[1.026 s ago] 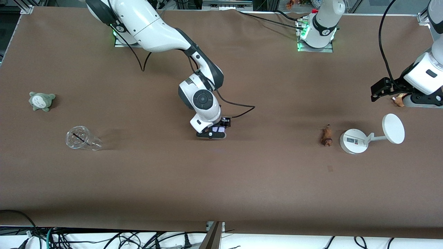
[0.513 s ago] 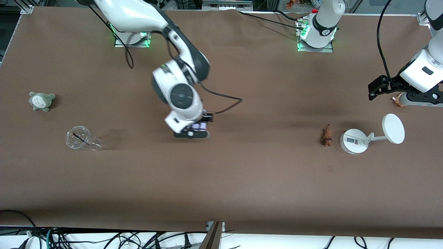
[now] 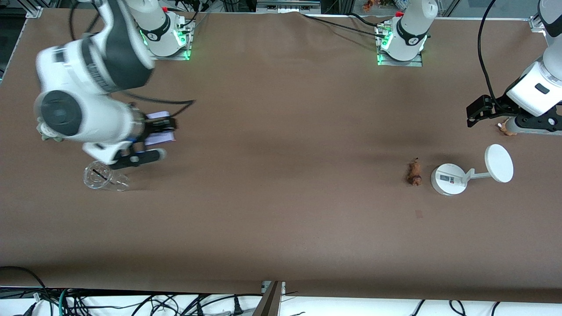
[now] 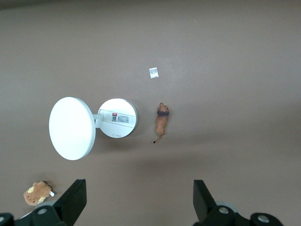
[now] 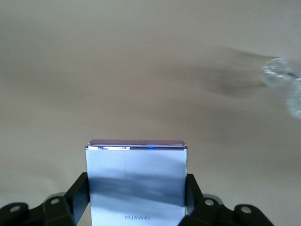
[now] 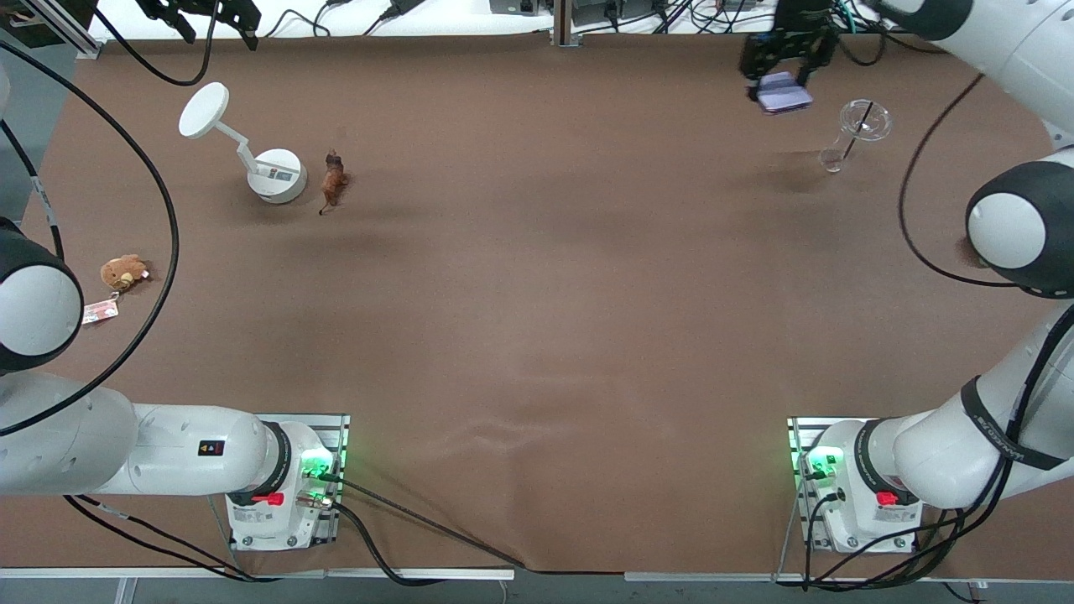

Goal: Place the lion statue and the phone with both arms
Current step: 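Lift the phone and carry it toward the glass cup with the right gripper, then lower the phone onto the table beside the glass cup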

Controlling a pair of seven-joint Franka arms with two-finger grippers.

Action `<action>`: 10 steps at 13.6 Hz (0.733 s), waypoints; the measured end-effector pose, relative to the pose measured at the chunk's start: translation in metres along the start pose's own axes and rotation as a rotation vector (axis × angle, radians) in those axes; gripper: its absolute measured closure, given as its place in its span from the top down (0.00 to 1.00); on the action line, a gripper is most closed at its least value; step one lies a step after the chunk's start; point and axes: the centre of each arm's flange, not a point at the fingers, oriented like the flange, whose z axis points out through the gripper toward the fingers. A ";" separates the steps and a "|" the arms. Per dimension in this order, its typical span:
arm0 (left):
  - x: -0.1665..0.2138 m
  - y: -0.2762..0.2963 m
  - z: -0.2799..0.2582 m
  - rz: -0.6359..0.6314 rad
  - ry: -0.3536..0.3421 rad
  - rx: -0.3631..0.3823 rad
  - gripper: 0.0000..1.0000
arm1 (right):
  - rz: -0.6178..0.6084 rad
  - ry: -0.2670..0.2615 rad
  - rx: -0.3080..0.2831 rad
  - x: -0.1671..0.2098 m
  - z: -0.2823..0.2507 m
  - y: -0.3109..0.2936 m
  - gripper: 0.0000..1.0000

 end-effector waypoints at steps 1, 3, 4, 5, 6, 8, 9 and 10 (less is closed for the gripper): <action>0.000 0.002 0.001 0.004 -0.002 0.000 1.00 | -0.015 -0.007 0.003 0.000 0.008 0.027 0.83; 0.003 0.004 0.006 0.008 -0.012 -0.001 1.00 | -0.030 0.016 0.000 0.009 0.038 0.064 0.83; 0.004 0.005 0.010 0.009 -0.018 -0.002 1.00 | -0.036 0.038 -0.006 0.015 0.057 0.076 0.83; 0.006 0.005 0.014 0.009 -0.025 -0.002 1.00 | -0.036 0.064 -0.013 0.021 0.080 0.087 0.83; 0.007 0.005 0.018 0.010 -0.031 -0.003 1.00 | -0.033 0.086 -0.020 0.025 0.101 0.093 0.83; 0.009 0.005 0.023 0.010 -0.039 -0.003 1.00 | -0.027 0.131 -0.034 0.031 0.142 0.099 0.83; 0.010 0.006 0.023 0.011 -0.039 -0.003 1.00 | -0.025 0.153 -0.041 0.032 0.158 0.100 0.83; 0.010 0.007 0.022 0.013 -0.038 -0.004 1.00 | -0.023 0.174 -0.048 0.033 0.172 0.101 0.83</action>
